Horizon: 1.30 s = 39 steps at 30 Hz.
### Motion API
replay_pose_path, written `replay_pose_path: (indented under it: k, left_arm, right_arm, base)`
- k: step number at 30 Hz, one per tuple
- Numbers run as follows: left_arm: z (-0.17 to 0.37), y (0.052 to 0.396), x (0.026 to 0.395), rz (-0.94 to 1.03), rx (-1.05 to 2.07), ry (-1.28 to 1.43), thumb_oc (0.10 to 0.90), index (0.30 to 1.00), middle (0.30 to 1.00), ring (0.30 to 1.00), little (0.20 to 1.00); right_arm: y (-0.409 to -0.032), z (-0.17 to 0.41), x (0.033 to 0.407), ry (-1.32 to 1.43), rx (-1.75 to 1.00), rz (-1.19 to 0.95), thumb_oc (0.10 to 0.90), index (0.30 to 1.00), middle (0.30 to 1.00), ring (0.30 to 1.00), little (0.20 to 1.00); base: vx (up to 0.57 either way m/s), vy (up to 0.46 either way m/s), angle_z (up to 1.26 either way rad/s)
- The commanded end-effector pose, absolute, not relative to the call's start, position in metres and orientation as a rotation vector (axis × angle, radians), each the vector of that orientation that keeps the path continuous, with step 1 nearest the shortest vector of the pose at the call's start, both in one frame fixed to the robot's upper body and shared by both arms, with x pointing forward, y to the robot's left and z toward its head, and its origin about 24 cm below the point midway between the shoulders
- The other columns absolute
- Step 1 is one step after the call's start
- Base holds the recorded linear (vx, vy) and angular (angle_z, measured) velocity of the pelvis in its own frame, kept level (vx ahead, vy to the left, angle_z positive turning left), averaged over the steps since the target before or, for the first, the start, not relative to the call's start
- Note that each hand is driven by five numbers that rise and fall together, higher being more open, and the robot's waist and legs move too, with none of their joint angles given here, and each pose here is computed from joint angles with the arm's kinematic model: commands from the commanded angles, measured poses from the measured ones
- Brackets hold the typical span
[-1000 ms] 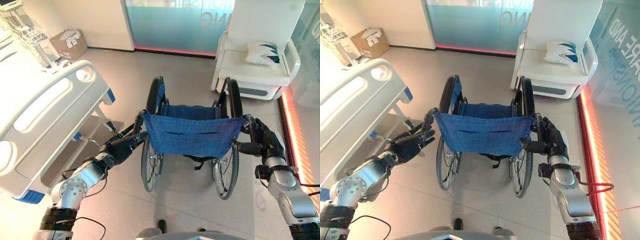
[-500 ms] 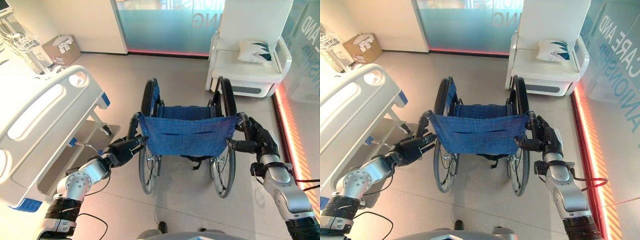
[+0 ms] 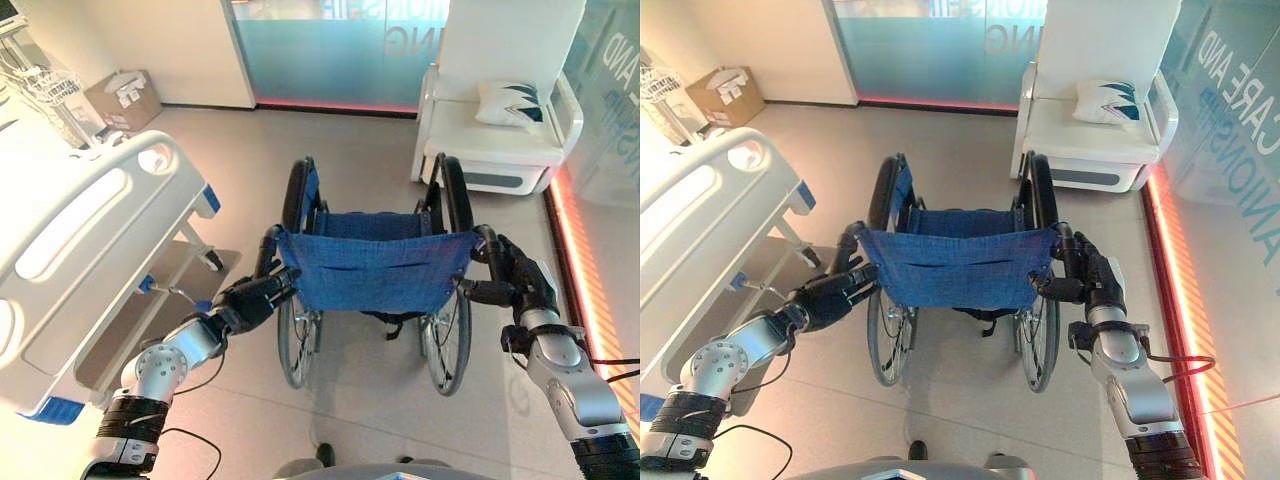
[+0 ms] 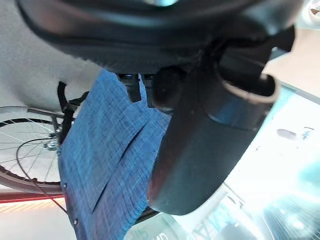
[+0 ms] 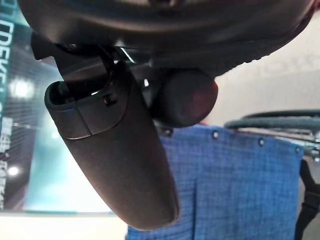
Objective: Push the wheelchair next to the bed
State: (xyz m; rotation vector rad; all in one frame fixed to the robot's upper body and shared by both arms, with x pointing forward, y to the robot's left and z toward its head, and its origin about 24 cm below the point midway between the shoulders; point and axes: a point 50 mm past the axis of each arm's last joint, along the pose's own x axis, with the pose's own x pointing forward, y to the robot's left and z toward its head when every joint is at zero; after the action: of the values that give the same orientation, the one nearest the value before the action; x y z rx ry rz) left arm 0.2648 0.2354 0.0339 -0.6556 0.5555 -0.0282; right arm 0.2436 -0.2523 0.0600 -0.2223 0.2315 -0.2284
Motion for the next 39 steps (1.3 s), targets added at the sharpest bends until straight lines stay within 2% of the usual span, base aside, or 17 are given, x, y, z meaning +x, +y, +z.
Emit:
replay_pose_path:
  k: [1,2,3,4,13,23,31,39]
  left_arm:
    - [0.120,0.217,0.306,-0.258,-0.664,0.132,0.800,0.900,0.900,0.900,0.900]
    - [0.124,0.215,0.306,-0.270,-0.657,0.112,0.689,0.733,0.733,0.733,0.733]
    - [0.124,0.215,0.306,-0.276,-0.653,0.105,0.587,0.580,0.580,0.580,0.580]
    - [0.131,0.213,0.307,-0.297,-0.651,0.066,0.400,0.300,0.300,0.300,0.300]
    - [0.174,0.207,0.304,-0.403,-0.672,-0.145,0.400,0.300,0.300,0.300,0.300]
    - [0.194,0.204,0.303,-0.488,-0.681,-0.202,0.400,0.300,0.300,0.300,0.300]
    - [0.222,0.196,0.291,-0.609,-0.712,-0.359,0.400,0.300,0.300,0.300,0.300]
    - [0.238,0.202,0.284,-0.543,-0.794,-0.421,0.400,0.300,0.300,0.300,0.300]
  right_arm:
    - [-0.250,0.094,0.262,0.066,-0.285,-0.181,0.571,0.556,0.556,0.556,0.556]
    - [-0.249,0.094,0.262,0.067,-0.286,-0.180,0.480,0.420,0.420,0.420,0.420]
    - [-0.249,0.094,0.262,0.067,-0.286,-0.180,0.442,0.364,0.364,0.364,0.364]
    - [-0.249,0.094,0.262,0.069,-0.287,-0.180,0.400,0.300,0.300,0.300,0.300]
    - [-0.247,0.089,0.261,0.101,-0.304,-0.149,0.400,0.300,0.300,0.300,0.300]
    - [-0.251,0.087,0.260,0.119,-0.305,-0.145,0.400,0.300,0.300,0.300,0.300]
    - [-0.252,0.085,0.258,0.134,-0.307,-0.142,0.400,0.300,0.300,0.300,0.300]
    - [-0.249,0.081,0.255,0.143,-0.288,-0.144,0.400,0.300,0.300,0.300,0.300]
  base:
    - [0.00,0.000,0.00]
    - [0.00,0.000,0.00]
    - [0.00,0.000,0.00]
    - [0.00,0.000,0.00]
    - [0.00,0.000,0.00]
    - [0.00,0.002,-0.01]
    - [0.00,0.000,0.00]
    - [0.00,-0.009,0.00]
